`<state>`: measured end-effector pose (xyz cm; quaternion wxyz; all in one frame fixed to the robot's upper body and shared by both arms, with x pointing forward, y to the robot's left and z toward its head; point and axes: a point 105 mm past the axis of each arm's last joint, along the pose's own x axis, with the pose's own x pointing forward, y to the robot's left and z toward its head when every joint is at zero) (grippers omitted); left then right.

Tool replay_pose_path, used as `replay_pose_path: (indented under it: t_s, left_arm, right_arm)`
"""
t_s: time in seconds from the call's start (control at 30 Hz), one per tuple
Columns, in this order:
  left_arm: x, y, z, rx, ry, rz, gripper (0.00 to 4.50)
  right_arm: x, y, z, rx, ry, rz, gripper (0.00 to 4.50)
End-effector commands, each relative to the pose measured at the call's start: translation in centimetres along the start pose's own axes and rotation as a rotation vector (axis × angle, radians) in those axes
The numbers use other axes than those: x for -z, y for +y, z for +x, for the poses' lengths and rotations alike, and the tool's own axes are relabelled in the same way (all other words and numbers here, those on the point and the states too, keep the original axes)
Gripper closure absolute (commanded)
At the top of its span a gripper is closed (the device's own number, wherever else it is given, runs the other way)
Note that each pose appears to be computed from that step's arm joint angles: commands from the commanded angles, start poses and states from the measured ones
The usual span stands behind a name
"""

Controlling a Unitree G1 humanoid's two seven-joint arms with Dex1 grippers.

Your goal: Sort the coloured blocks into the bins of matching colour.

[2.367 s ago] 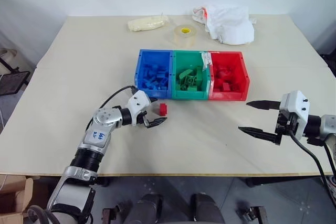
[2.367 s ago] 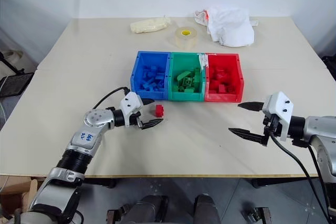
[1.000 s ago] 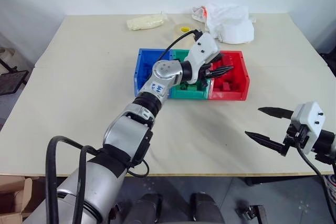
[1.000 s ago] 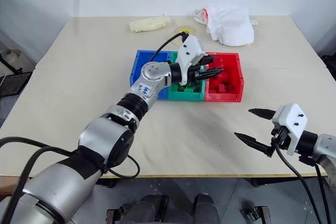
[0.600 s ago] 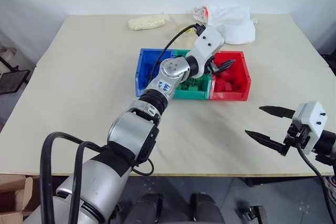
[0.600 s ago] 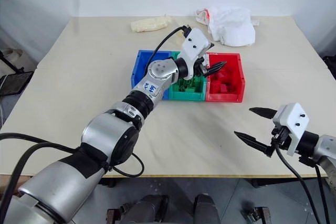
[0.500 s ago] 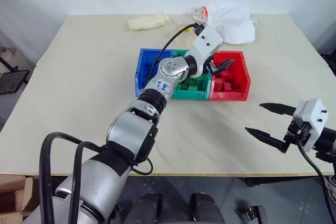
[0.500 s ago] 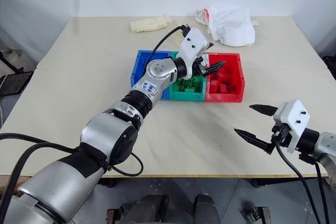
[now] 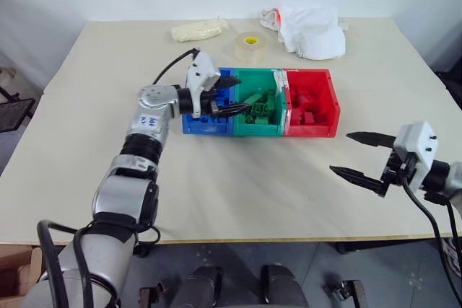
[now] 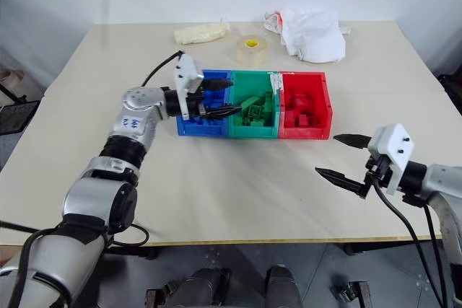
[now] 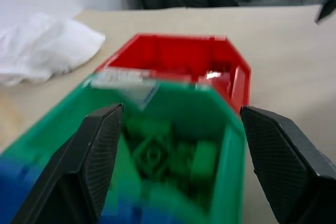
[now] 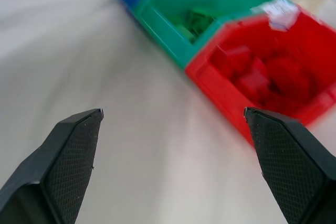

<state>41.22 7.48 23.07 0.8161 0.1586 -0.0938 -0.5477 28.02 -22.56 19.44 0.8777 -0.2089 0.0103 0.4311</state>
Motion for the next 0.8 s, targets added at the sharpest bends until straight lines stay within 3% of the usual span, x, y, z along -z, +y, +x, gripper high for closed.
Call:
replay_pose_path:
  t_s: [0.03, 0.23, 0.33, 0.57, 0.8]
  left_arm:
    - [-2.0, 0.4, -2.2, -0.055, -0.052, 0.058, 0.72]
    - [-0.3, -0.6, -6.7, -0.182, 0.045, 0.018, 0.72]
    - [-0.6, -2.5, -9.4, -0.193, -0.016, -0.009, 0.72]
    - [2.6, -6.3, -14.0, -0.233, 0.100, -0.117, 0.72]
    - [3.5, -7.0, -16.1, -0.293, 0.140, -0.111, 0.72]
  right_arm:
    - [-0.6, -0.6, 0.2, -0.026, -0.003, -0.045, 0.00]
    - [-0.8, -1.3, 0.8, -0.066, -0.010, -0.058, 0.00]
    - [-0.7, -1.3, 1.0, -0.094, -0.013, -0.056, 0.00]
    - [-0.2, -1.4, 1.0, -0.135, 0.015, -0.059, 0.00]
    - [0.0, -1.4, 1.1, -0.146, 0.020, -0.062, 0.00]
